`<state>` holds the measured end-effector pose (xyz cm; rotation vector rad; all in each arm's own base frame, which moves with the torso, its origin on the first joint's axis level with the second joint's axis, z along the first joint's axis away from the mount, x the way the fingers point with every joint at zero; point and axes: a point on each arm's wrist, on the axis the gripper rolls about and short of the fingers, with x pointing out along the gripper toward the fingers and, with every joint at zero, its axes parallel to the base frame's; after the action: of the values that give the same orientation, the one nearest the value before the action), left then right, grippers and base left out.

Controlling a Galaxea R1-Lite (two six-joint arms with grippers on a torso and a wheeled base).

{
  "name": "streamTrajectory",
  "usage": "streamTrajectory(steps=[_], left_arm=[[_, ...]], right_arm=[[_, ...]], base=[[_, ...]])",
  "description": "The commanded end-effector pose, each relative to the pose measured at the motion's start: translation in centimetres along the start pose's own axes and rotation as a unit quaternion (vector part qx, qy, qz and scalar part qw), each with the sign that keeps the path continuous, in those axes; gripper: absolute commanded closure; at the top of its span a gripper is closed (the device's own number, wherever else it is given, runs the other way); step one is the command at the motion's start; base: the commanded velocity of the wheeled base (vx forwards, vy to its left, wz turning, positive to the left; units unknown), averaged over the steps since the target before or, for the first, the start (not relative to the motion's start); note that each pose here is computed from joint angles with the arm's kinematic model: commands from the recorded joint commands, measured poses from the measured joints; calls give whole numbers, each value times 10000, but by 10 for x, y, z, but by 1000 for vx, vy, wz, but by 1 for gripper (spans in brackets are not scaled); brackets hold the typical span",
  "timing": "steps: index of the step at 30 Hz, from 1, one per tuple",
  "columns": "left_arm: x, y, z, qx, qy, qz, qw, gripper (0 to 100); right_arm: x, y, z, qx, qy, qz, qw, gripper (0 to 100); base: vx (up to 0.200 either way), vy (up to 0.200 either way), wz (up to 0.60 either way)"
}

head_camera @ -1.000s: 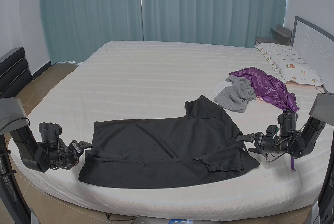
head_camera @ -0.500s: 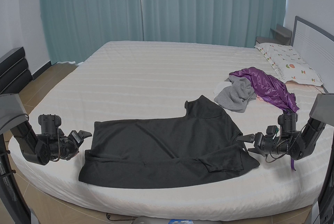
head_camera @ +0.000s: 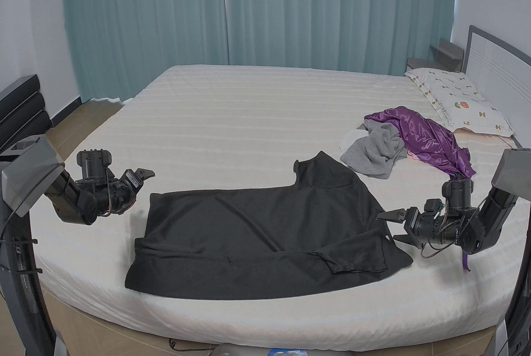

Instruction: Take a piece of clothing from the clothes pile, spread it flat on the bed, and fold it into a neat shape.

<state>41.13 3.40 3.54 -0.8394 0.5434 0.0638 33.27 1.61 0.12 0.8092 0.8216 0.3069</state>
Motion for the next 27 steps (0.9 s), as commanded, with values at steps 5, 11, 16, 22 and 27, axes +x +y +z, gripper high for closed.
streamTrajectory(steps=[5, 11, 16, 22, 27], left_arm=[[64, 13, -11, 23, 232, 85, 9997, 0], [72, 16, -14, 64, 66, 194, 9998, 0], [74, 16, -13, 65, 60, 168, 9998, 0], [80, 17, -10, 56, -4, 135, 9999, 0], [80, 15, -9, -54, -32, 98, 9999, 100]], right_arm=[[3, -2, 0, 57, -11, 18, 10000, 0], [4, 0, 1, 21, -25, 45, 10000, 0], [7, 6, 0, -55, 3, 105, 9999, 0], [8, 6, -1, -63, 25, 111, 9999, 0], [9, 7, -2, -67, 42, 113, 9999, 0]], base=[[0, 0, 0], [0, 0, 0], [0, 0, 0], [0, 0, 0], [0, 0, 0]])
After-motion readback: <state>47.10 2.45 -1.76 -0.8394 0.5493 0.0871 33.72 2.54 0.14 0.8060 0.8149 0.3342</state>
